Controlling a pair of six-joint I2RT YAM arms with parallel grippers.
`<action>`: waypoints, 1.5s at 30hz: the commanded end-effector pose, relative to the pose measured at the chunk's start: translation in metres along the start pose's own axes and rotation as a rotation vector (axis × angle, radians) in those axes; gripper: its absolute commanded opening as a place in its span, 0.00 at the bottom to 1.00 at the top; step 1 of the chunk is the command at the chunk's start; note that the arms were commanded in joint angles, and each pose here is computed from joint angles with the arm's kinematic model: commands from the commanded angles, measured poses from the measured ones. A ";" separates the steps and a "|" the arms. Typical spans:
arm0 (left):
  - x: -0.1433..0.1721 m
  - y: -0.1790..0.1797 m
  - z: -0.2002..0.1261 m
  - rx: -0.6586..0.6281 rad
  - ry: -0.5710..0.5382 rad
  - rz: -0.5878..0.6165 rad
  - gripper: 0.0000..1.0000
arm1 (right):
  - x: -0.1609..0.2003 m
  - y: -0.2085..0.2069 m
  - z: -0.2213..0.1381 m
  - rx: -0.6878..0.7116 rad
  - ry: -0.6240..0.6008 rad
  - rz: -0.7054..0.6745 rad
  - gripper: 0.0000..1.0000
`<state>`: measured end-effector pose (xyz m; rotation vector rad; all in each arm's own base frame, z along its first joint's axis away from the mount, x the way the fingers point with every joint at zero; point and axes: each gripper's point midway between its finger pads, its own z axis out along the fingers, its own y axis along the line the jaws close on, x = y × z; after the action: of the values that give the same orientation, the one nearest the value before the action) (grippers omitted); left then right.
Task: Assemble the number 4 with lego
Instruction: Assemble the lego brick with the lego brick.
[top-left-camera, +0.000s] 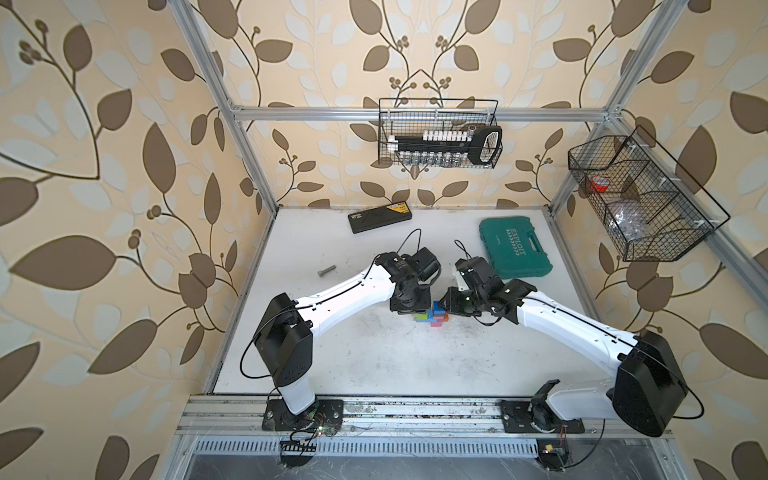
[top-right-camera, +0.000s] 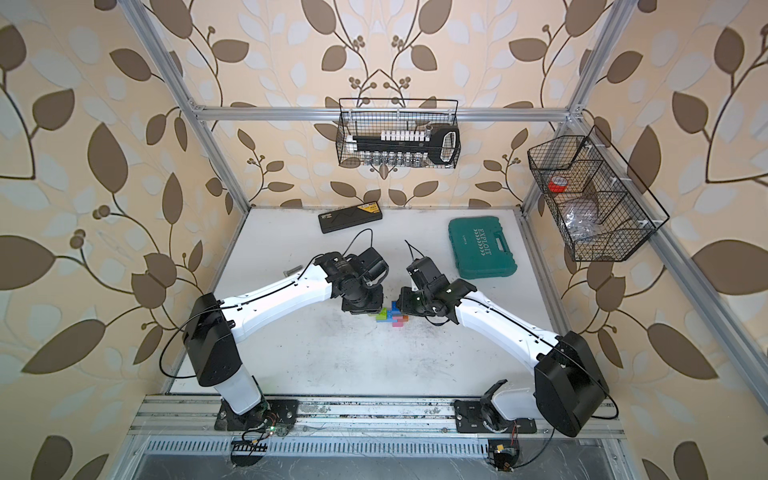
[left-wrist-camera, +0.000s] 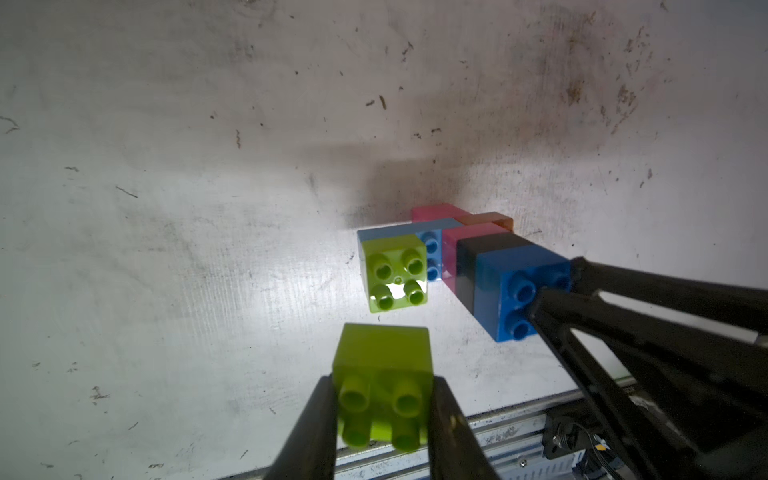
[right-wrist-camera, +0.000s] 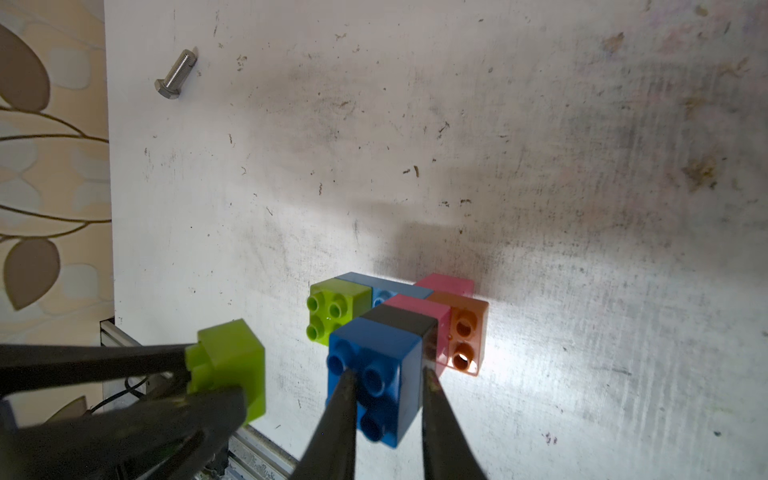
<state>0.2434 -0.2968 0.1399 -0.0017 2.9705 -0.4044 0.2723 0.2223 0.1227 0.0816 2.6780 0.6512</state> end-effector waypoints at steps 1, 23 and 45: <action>0.000 -0.011 -0.006 0.014 0.000 0.006 0.00 | 0.028 -0.031 0.010 0.105 0.092 0.024 0.23; -0.011 -0.006 0.008 -0.069 -0.025 0.006 0.00 | 0.029 -0.031 0.012 0.097 0.094 0.029 0.22; -0.009 -0.005 0.022 -0.103 -0.022 -0.022 0.00 | 0.034 -0.036 0.011 0.098 0.088 0.051 0.22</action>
<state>0.2510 -0.3066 0.1178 -0.0310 2.9939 -0.2840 0.2727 0.2228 0.1221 0.1143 2.6491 0.6885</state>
